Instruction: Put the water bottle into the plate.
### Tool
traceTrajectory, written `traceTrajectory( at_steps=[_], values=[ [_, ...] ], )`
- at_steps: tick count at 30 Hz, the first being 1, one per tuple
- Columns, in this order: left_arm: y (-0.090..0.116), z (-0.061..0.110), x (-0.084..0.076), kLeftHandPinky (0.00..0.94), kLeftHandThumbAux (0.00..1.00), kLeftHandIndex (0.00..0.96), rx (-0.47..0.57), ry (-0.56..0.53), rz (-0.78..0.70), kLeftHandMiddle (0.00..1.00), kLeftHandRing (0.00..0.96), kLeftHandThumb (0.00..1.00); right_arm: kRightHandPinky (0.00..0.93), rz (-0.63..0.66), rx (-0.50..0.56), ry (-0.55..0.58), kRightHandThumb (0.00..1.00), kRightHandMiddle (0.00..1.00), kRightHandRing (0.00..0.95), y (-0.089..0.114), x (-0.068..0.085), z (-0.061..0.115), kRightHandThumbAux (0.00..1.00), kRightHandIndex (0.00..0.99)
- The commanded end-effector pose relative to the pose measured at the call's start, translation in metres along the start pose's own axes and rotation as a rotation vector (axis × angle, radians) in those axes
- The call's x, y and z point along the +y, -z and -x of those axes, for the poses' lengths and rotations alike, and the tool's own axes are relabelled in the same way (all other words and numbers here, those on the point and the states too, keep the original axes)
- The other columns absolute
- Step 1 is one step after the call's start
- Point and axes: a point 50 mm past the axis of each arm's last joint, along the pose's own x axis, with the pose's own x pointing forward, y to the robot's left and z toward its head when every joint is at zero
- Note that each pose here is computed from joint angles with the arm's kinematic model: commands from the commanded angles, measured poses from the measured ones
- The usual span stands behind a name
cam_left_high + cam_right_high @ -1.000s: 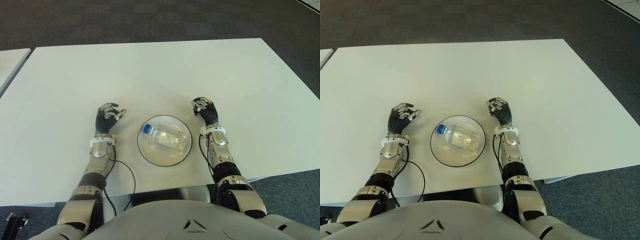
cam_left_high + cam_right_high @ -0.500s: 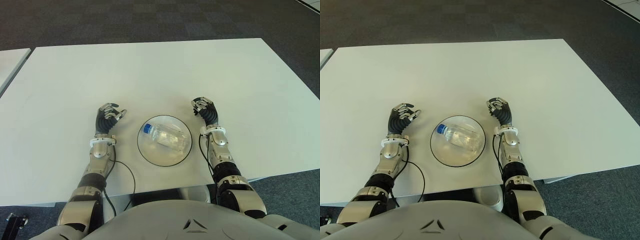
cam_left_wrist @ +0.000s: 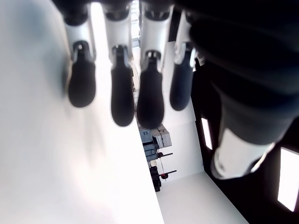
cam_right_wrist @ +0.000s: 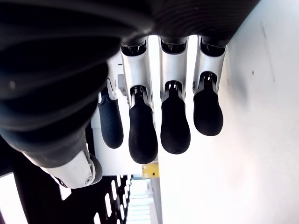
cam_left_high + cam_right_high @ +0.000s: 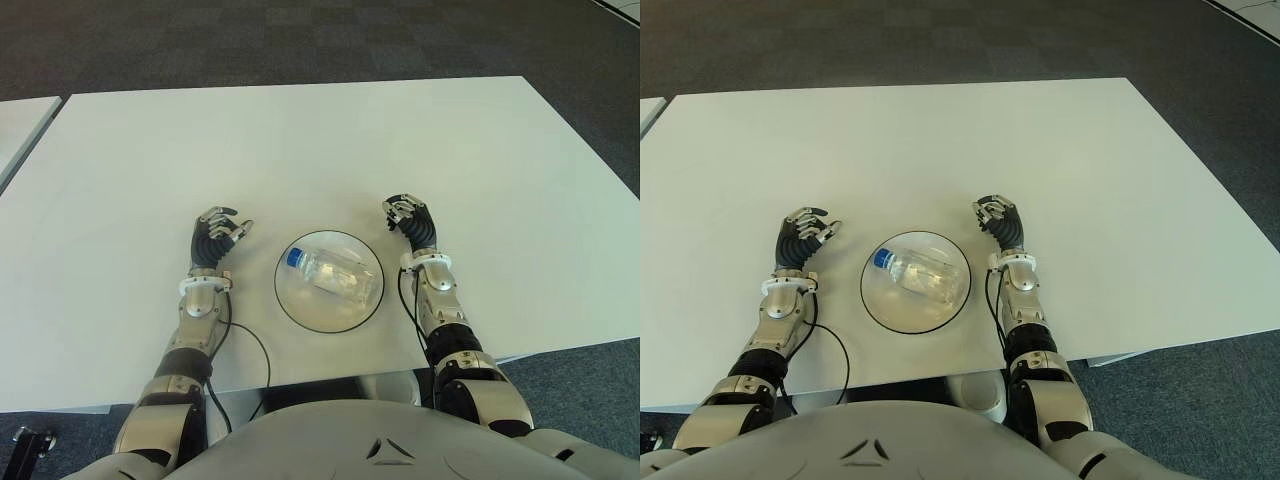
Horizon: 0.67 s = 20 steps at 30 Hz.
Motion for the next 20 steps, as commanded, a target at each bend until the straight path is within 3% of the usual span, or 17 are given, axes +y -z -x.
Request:
traceTrajectory(
  at_steps=[1,20],
  values=[
    [0.0057,0.0052,-0.0004,0.667,0.716,0.432,0.036,0.012,-0.011,0.674,0.671,0.705,0.696,-0.001,0.051,0.005,0.707,0.706,0.695,0.0102,-0.0016,0.0053,0.729,0.439],
    [0.0004,0.0062,-0.0001,0.669,0.716,0.433,0.012,0.011,-0.041,0.674,0.674,0.705,0.684,-0.006,0.056,0.008,0.708,0.69,0.68,0.0104,-0.0013,0.0051,0.729,0.438]
  ],
)
